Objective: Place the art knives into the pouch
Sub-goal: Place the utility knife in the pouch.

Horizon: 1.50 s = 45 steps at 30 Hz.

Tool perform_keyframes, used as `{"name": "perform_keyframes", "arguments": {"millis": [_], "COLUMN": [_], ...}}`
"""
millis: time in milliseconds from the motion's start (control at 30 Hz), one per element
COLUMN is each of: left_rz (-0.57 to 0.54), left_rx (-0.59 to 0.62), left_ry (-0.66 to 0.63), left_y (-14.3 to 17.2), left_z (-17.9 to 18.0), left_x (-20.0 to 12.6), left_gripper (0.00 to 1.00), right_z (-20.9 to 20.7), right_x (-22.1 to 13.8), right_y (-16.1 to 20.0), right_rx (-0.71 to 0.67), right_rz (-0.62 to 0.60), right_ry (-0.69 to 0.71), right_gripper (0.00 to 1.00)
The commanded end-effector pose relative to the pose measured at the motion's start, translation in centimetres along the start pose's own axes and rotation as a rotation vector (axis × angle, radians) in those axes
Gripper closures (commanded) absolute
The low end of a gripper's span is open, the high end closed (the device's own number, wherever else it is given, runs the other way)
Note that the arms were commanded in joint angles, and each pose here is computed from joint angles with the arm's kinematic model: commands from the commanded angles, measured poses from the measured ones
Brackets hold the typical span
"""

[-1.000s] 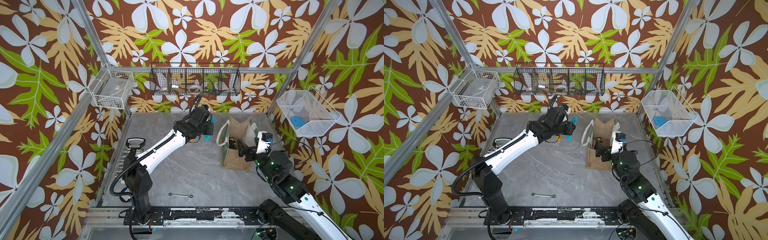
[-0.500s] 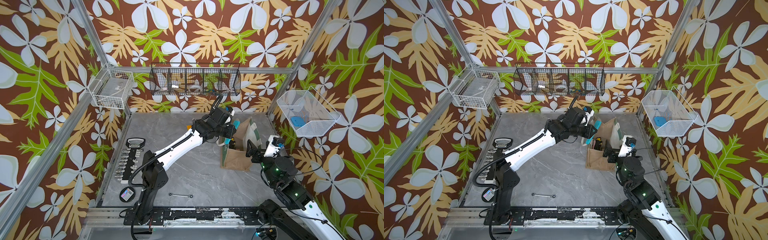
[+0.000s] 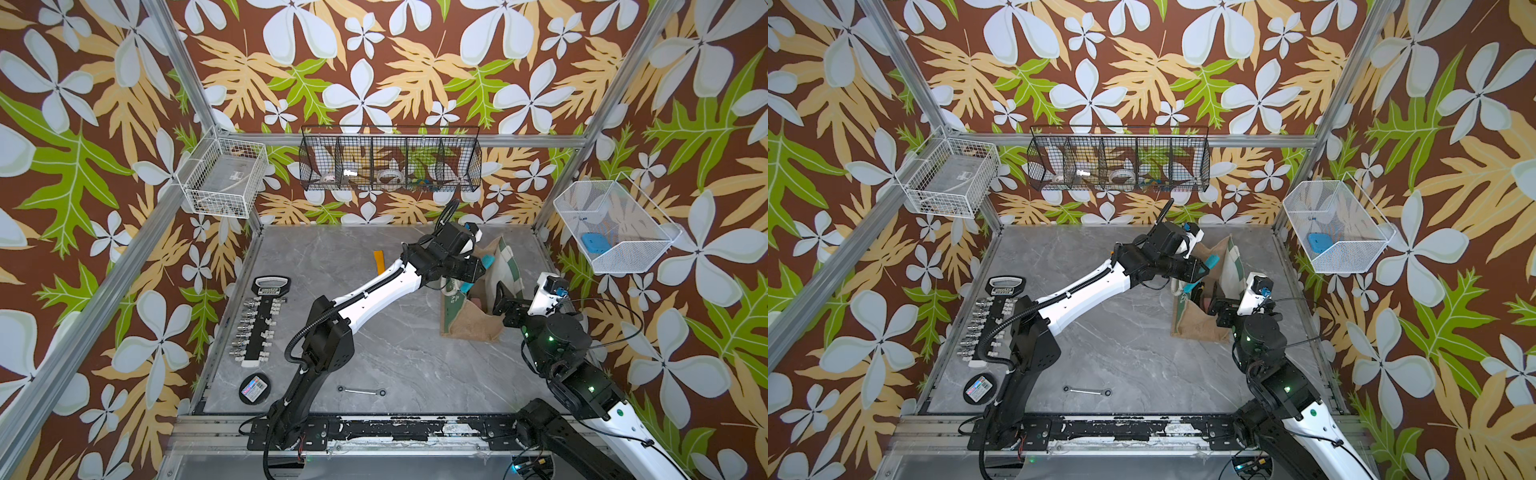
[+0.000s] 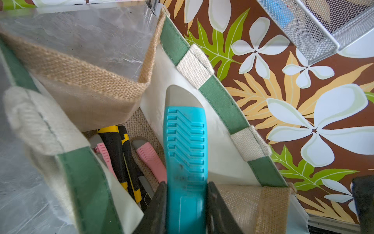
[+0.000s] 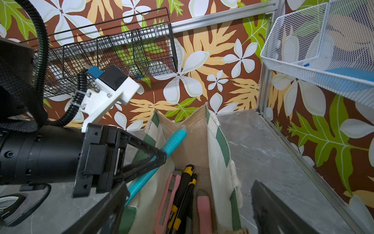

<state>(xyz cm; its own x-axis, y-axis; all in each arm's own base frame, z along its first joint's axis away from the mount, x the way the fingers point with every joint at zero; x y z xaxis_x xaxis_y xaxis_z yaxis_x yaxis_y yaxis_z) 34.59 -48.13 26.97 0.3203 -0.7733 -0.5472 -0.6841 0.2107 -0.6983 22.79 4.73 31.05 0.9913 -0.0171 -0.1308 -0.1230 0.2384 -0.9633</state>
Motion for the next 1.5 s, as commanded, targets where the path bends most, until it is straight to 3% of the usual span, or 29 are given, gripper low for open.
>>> {"name": "perform_keyframes", "arguments": {"millis": [0,67,200,300,533,833,967,1200,1467], "left_rz": [-0.010,-0.013,-0.021,-0.047,-0.116,-0.211,-0.254,-0.237,-0.163], "left_rx": [0.005,0.010,0.022,0.036,0.065,0.025,-0.010,-0.129,-0.173], "left_ry": [-0.006,-0.016,-0.021,-0.036,-0.159,-0.326,-0.393,-0.564,-0.683], "left_y": [-0.2,-0.3,-0.5,-1.2,-2.9,-4.2,-3.4,-0.2,1.4], "left_z": [0.0,0.2,0.1,0.0,1.0,6.3,10.1,19.3,26.2], "left_x": [0.0,0.0,-0.3,-1.0,-4.1,-10.5,-12.7,-14.2,-12.9], "left_gripper": [0.73,0.64,0.35,0.00,0.00,0.00,0.00,0.00,0.01], "right_z": [-0.2,-0.2,-0.1,0.0,0.8,2.5,3.3,4.3,5.4], "right_x": [0.0,0.0,-0.1,-0.1,0.1,0.9,1.1,0.7,1.2], "right_y": [0.1,0.0,0.1,0.2,0.1,0.5,0.5,0.1,-0.6], "right_rx": [0.003,0.004,0.003,0.006,0.013,0.023,0.021,0.058,0.069], "right_rz": [0.003,0.005,0.013,0.020,0.053,0.105,0.131,0.159,0.190], "right_ry": [0.011,0.010,0.005,-0.004,-0.037,-0.108,-0.143,-0.202,-0.228], "right_gripper": [0.05,0.05,0.04,0.04,0.03,0.03,0.03,0.03,0.03]}}
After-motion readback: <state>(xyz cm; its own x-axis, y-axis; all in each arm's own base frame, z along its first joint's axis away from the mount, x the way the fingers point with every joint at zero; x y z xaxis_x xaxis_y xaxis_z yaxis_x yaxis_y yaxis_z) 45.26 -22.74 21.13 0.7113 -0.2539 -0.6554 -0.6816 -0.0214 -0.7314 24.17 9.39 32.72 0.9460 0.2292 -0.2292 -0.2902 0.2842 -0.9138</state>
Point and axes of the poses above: each gripper's point midway between its finger pads, its own x axis out along the fingers, its own z axis along the line the jaws close on, y = z × x, the point moved 3 cm from there along -x, back along the fingers, and after that the axes turned 3 degrees about x, right-handed, at the moved point
